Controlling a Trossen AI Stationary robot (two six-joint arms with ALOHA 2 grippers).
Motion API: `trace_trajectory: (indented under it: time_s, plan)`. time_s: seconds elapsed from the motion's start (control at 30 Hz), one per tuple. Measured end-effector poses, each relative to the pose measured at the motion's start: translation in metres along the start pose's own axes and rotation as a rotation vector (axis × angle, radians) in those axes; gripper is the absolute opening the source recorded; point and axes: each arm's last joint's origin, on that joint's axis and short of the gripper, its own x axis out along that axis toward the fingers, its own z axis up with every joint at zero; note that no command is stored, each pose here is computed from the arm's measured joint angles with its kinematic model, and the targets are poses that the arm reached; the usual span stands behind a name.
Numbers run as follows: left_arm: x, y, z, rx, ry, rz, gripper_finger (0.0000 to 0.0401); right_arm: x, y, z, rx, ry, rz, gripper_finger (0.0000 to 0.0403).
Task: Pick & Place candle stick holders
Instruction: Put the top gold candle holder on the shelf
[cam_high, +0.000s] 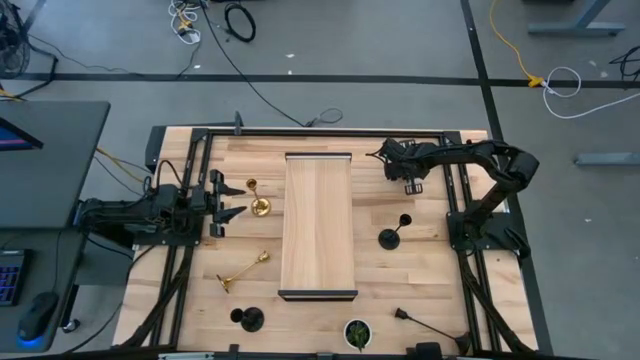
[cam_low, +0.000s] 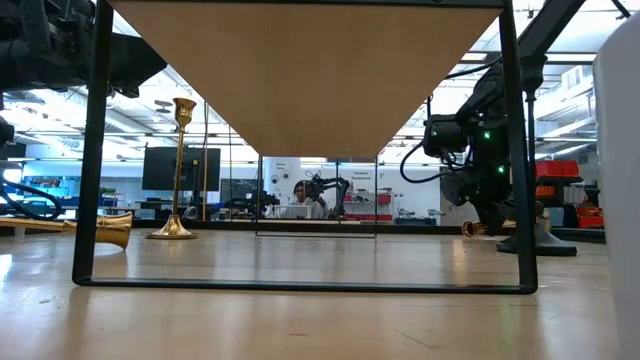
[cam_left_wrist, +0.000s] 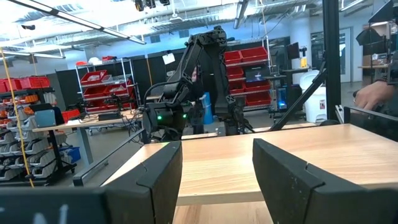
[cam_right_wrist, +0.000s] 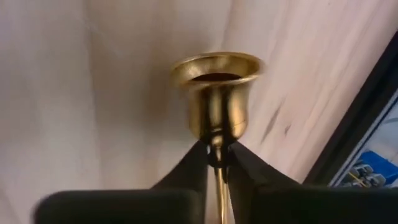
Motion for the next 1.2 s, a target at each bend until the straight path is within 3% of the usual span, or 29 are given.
trace_trajectory:
  time_s: [0.57,0.77,1.03,1.2]
  plan:
    - [0.0,0.0,0.0,0.0,-0.001,-0.003,0.0197,-0.001,0.002,-0.003,0.126,0.042,0.019,0.0018]
    - [0.0,0.0,0.0,-0.001,-0.002,-0.003,0.0197,-0.009,-0.004,0.002,0.2,-0.009,0.086,0.0018]
    - [0.0,0.0,0.0,-0.001,-0.002,-0.003,0.0197,-0.048,-0.018,0.019,0.27,-0.214,0.107,0.0018]
    - [0.0,0.0,0.0,-0.001,-0.002,-0.003,0.0197,-0.085,-0.022,0.021,0.309,-0.338,0.043,0.0018]
